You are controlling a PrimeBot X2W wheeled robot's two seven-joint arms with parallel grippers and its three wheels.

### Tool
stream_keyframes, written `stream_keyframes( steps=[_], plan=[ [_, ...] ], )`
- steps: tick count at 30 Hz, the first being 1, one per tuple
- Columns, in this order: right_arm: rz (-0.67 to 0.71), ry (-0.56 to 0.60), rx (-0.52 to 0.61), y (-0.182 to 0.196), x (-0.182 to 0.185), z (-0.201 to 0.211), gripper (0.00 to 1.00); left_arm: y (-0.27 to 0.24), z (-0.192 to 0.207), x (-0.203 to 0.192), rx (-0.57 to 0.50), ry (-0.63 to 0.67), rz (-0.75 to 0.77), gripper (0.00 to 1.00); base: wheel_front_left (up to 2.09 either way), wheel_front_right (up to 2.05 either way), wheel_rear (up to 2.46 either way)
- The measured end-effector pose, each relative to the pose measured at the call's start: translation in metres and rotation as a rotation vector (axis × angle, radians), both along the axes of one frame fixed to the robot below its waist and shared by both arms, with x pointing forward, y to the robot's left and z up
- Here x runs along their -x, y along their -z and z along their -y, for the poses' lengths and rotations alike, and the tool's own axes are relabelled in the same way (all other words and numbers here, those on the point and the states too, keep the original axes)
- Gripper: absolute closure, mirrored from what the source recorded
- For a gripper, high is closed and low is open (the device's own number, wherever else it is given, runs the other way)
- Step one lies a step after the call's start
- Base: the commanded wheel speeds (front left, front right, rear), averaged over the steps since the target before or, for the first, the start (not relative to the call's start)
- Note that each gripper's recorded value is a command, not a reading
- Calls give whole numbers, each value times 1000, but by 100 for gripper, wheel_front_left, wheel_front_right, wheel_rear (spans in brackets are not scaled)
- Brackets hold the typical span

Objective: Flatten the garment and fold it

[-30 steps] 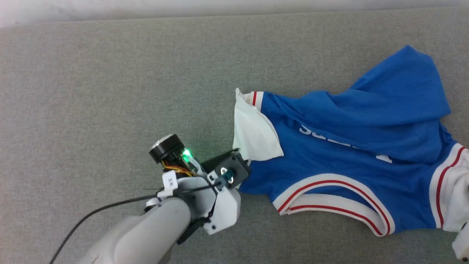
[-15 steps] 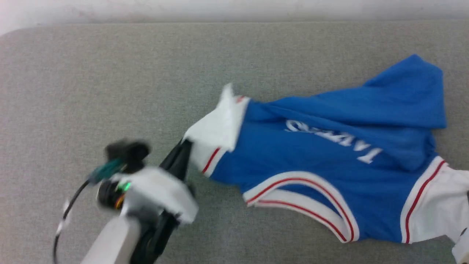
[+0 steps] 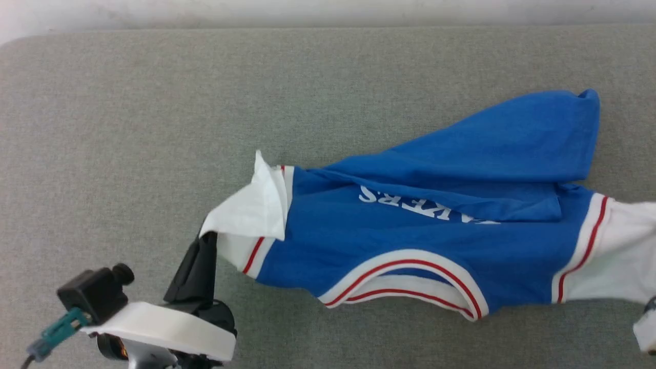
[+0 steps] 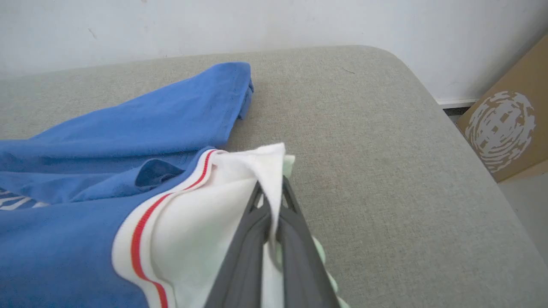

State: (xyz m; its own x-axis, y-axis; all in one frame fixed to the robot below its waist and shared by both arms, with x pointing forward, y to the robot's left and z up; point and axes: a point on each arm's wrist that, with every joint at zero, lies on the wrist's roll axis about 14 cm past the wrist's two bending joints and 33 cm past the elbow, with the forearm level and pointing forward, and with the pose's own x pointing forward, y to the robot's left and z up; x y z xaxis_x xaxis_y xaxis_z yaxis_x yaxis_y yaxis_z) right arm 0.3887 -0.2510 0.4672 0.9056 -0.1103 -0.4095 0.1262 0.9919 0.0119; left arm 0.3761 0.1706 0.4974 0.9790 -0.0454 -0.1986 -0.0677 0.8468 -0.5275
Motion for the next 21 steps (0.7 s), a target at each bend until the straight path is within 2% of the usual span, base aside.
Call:
stream_keyframes(
  steps=[7, 14, 17, 21],
  plan=[
    [180, -105, -8, -60, -27, -37, 100, -73, 21, -29, 38, 91, 206, 100, 0, 0, 0],
    [414, -220, 27, -155, -65, -76, 100, -171, 27, -73, 39, 144, 431, 100, 0, 0, 0],
    [507, -266, 55, -200, -83, -85, 100, -207, 31, -94, 15, 175, 479, 100, 0, 0, 0],
    [554, -308, 121, -245, -111, -92, 100, -239, 27, -131, 21, 156, 474, 100, 0, 0, 0]
  ],
)
